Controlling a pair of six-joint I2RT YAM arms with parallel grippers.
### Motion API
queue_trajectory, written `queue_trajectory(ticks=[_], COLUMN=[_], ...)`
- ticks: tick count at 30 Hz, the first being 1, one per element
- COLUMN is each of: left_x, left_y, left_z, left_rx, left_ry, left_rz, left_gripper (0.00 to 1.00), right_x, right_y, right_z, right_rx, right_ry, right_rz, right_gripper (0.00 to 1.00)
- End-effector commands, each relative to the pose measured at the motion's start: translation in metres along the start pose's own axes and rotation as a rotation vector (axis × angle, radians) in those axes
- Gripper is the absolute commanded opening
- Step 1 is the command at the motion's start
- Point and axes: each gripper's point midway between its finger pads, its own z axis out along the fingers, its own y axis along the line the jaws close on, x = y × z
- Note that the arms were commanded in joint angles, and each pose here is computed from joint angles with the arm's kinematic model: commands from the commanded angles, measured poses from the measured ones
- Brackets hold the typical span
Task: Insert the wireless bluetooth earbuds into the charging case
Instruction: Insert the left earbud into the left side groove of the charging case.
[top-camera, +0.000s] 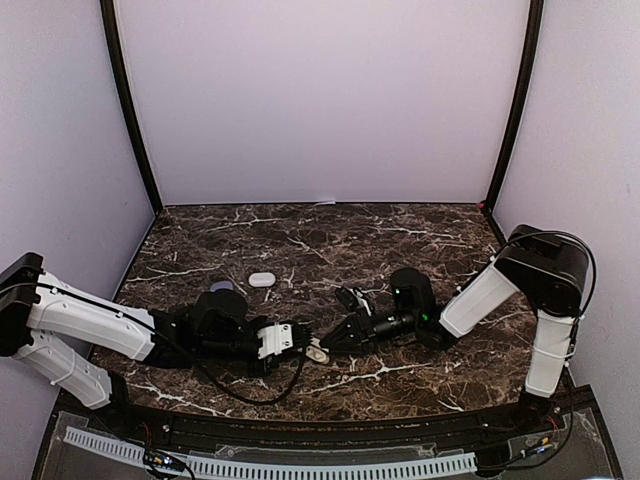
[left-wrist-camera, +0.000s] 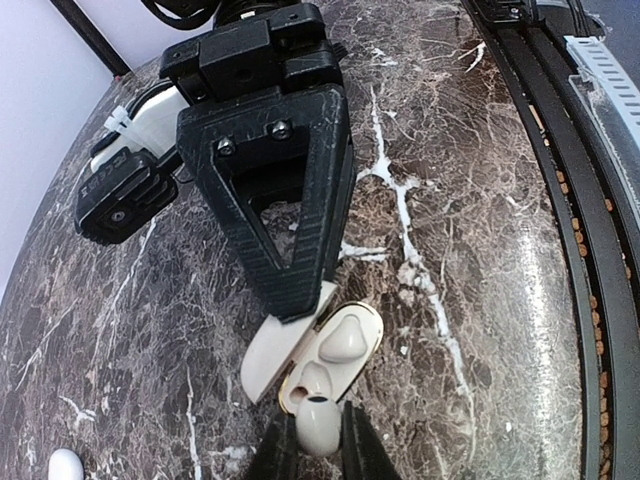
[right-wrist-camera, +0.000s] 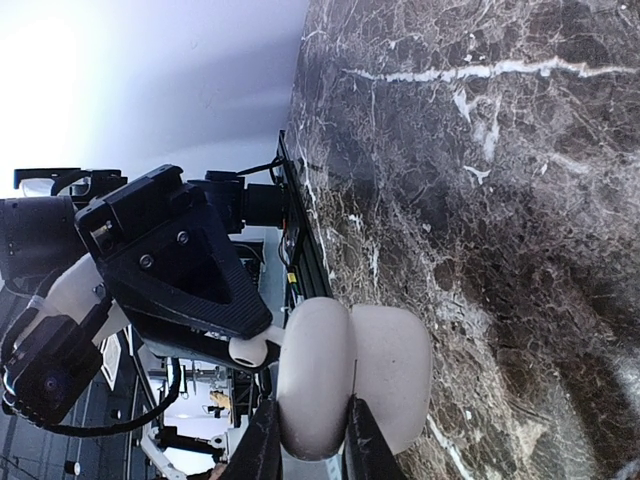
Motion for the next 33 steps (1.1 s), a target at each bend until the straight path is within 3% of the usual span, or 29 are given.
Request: queue_trajectory(ticks=[1, 33], left_x=[-0.0067, 0.0001], left_y=[0.0014, 0.0077], left_z=[0.0021, 0.0067], left_rx=[-0.009, -0.071], left_ry=[-0.013, 0.019], left_rz=[0.027, 0.052], left_gripper=[0.12, 0.12], right_x=[-0.0029, 0.0050], right_y=[0.0158, 0.0181], right_z=[-0.0052, -0.0012], right_rx=[-0.044, -0.061], right_ry=[-0.013, 0.001], right_rz=[-0.045, -0.034], right_gripper=[0.12, 0.13])
